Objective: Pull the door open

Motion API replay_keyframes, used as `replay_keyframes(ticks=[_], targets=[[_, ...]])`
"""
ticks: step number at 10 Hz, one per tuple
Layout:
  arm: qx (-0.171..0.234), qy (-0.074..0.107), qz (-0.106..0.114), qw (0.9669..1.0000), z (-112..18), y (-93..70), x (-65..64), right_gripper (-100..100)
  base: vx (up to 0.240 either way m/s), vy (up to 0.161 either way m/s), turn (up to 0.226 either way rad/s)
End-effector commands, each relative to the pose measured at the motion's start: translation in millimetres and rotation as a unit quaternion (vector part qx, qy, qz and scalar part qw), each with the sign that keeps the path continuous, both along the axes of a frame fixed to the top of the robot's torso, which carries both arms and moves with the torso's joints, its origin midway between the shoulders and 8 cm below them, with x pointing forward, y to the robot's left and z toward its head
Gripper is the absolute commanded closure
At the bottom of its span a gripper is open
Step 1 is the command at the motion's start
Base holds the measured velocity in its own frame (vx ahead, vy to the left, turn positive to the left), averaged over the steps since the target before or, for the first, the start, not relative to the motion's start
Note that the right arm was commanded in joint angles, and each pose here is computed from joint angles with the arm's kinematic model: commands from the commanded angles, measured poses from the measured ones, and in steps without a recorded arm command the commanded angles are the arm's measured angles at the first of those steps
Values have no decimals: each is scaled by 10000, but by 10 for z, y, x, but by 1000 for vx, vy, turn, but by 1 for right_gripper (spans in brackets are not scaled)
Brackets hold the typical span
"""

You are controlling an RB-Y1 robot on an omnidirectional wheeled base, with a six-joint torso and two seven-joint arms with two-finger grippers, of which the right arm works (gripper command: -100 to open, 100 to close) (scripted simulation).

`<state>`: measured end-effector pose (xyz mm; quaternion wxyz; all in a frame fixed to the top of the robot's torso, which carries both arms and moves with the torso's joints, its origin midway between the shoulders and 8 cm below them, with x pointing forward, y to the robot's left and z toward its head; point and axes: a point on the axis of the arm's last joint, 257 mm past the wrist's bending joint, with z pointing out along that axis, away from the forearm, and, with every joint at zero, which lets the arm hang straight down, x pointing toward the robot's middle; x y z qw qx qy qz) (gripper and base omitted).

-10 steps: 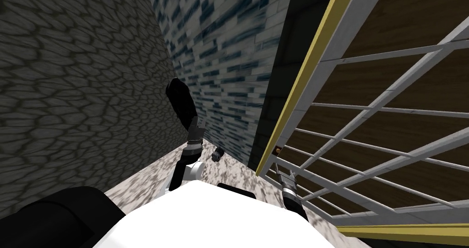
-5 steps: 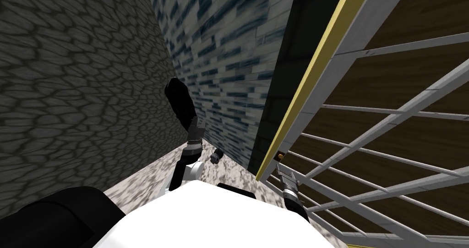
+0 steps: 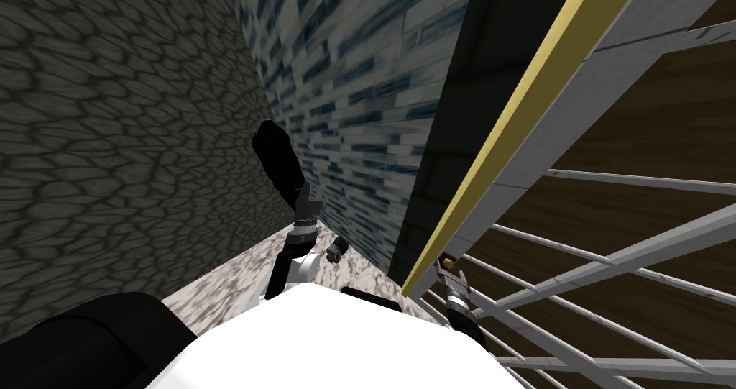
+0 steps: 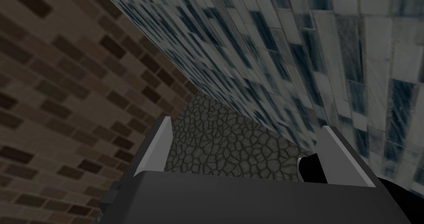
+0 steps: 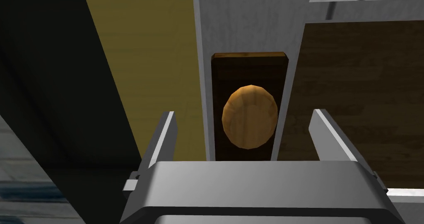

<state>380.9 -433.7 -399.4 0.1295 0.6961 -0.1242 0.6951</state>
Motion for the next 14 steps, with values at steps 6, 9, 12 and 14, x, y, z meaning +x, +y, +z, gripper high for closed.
replay_keyframes(ticks=[6, 9, 12, 14], targets=[[23, 44, -5, 10000, -49, 20, -33, 100, 22, -13, 0], [10, 22, 91, 10000, -33, 24, -59, 100, -36, 1, 38], [11, 4, 256, 9997, -21, 56, -87, 100, -198, -14, 90], [17, -6, 401, 9992, -13, 87, -116, 100, -232, -20, 122]])
